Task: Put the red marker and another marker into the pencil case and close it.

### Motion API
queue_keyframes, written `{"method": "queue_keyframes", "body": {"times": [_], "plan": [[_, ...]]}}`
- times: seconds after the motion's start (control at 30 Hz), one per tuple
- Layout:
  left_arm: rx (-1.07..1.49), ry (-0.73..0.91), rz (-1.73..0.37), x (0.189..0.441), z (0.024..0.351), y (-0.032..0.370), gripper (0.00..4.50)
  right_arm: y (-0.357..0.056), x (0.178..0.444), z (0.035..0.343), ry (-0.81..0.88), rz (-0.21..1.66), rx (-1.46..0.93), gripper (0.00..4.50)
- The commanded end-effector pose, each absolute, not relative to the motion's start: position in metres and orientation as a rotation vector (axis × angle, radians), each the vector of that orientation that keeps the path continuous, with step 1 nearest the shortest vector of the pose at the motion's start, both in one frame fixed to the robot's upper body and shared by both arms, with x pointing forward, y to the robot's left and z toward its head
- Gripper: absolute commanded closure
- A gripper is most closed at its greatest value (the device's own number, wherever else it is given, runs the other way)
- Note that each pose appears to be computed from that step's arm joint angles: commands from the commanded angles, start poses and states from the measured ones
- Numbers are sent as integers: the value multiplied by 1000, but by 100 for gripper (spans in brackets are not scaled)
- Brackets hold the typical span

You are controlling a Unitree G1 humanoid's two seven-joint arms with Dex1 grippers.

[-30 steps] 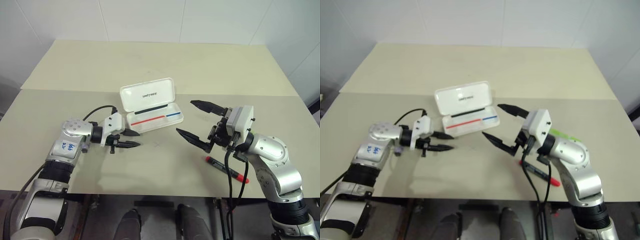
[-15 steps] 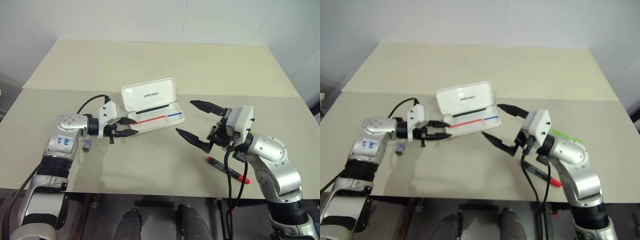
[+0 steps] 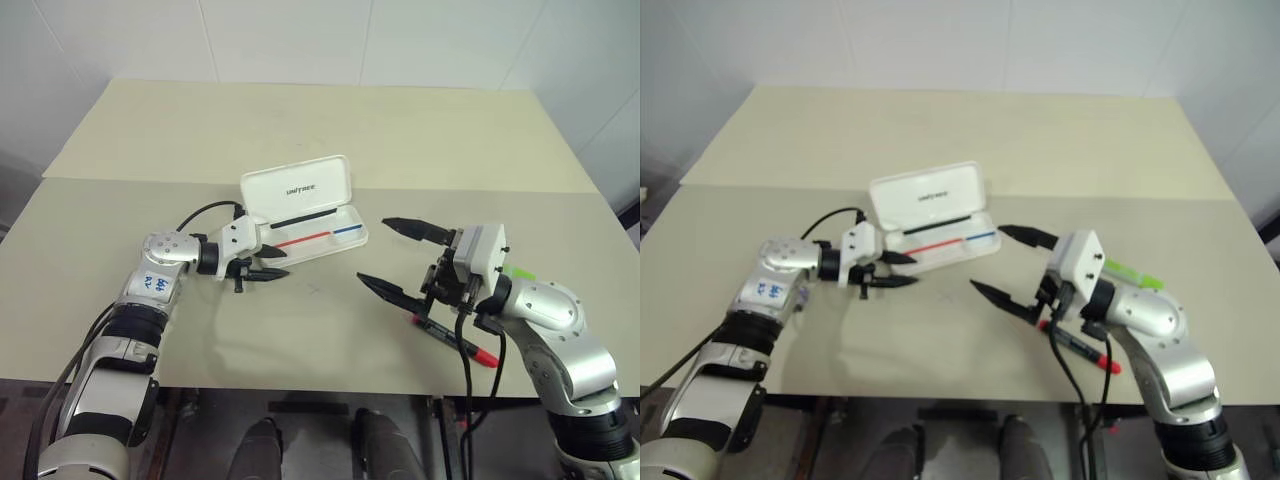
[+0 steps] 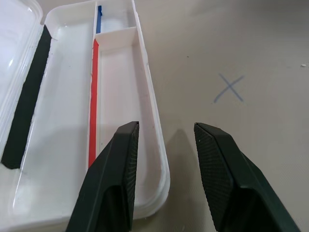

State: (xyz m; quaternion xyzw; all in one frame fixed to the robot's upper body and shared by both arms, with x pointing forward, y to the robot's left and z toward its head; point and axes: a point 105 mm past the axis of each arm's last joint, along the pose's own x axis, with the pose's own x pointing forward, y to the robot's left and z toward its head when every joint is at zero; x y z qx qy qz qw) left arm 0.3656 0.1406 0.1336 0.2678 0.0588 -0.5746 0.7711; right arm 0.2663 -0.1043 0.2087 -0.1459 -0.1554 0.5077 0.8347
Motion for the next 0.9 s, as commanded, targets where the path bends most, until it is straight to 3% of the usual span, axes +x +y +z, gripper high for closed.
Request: {"method": "queue_keyframes", "body": {"times": [0.03,0.3,0.47,0.57,0.7,0.9], "plan": [[611,146,-1246,367,133,141,270,-109,255,218,-342,1121,-340,0],[646,167,-1278,365,135,138,270,-131,244,204,-189,1243,-406,0],[674,186,-1283,365,134,139,270,-132,248,208,-198,1255,-422,0],[695,195,-1296,363,134,139,326,-129,250,211,-220,1254,-420,0],[776,207,-1322,360,135,141,449,-126,251,212,-231,1257,-418,0],[846,179,-1367,357,147,133,449,-125,254,216,-248,1253,-425,0]]}}
